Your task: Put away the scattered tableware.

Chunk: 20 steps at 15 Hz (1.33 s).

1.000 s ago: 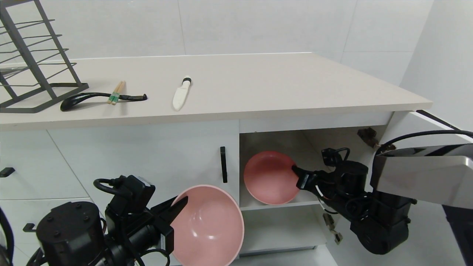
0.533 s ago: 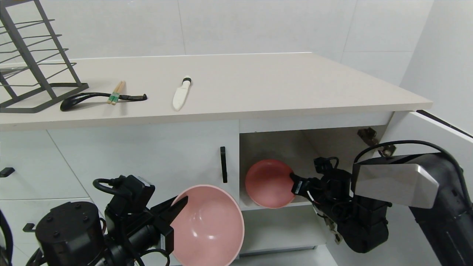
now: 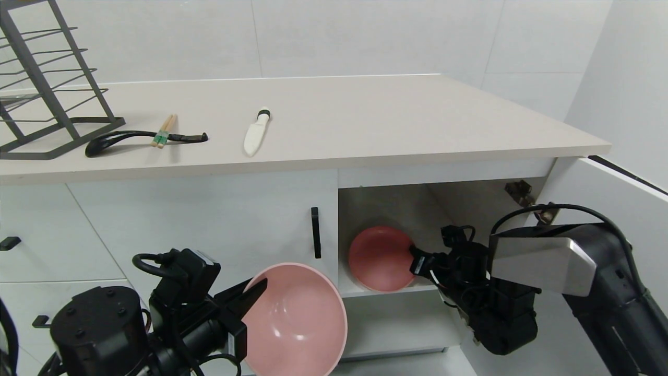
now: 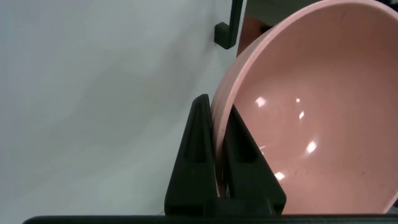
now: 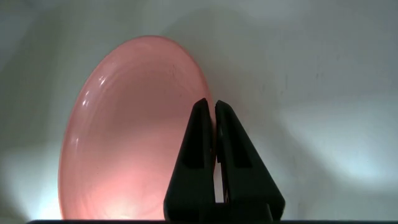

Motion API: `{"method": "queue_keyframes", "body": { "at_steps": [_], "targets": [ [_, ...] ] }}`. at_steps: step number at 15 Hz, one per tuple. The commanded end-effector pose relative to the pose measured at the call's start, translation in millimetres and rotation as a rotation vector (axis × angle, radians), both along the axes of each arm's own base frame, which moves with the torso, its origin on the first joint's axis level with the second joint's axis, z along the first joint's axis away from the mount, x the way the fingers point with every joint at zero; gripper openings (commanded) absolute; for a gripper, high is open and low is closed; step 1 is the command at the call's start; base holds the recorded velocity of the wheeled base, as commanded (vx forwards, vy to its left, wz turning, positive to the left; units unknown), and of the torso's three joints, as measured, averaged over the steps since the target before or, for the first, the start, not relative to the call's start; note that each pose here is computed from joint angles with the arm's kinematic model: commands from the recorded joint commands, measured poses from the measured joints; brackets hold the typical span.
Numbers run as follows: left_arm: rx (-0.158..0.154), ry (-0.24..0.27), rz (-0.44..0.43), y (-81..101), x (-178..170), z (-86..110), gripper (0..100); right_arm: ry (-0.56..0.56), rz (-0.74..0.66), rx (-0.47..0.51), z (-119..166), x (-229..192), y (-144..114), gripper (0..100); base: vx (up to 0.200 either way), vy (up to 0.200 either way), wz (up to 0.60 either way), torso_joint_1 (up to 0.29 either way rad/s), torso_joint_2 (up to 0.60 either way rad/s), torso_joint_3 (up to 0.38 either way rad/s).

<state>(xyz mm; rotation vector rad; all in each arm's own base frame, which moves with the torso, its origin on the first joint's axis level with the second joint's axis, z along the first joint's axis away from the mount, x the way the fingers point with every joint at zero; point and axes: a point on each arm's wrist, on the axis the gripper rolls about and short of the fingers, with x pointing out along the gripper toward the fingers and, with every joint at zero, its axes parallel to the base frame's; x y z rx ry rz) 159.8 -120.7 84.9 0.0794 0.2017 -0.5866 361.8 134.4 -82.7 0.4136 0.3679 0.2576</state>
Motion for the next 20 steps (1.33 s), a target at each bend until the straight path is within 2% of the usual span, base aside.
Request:
{"method": "queue_keyframes", "body": {
  "at_steps": [1,5,13,14,20],
  "targets": [
    [-0.002,-0.003,-0.004,-0.5,-0.6,0.5,0,-0.018,-0.002,0.007,-2.7,6.3,1.9,0,0.0,0.0,0.0,0.0,0.0,0.0],
    [-0.002,-0.003,-0.01,-1.5,-1.3,0.5,0,-0.071,-0.022,0.021,-3.1,20.6,7.4,0,0.0,0.0,0.0,0.0,0.0,0.0],
    [-0.001,-0.001,-0.008,-1.3,-1.0,0.2,0,-0.066,-0.015,0.019,-3.7,22.7,8.4,0,0.0,0.0,0.0,0.0,0.0,0.0],
    [-0.001,-0.001,-0.008,-1.3,-1.0,0.2,0,-0.066,-0.015,0.019,-3.7,22.7,8.4,100,0.0,0.0,0.0,0.0,0.0,0.0],
    [-0.002,-0.003,-0.008,-1.3,-1.1,0.5,0,-0.095,-0.009,-0.006,-0.8,22.4,10.1,100,0.0,0.0,0.0,0.0,0.0,0.0]
  ]
}}
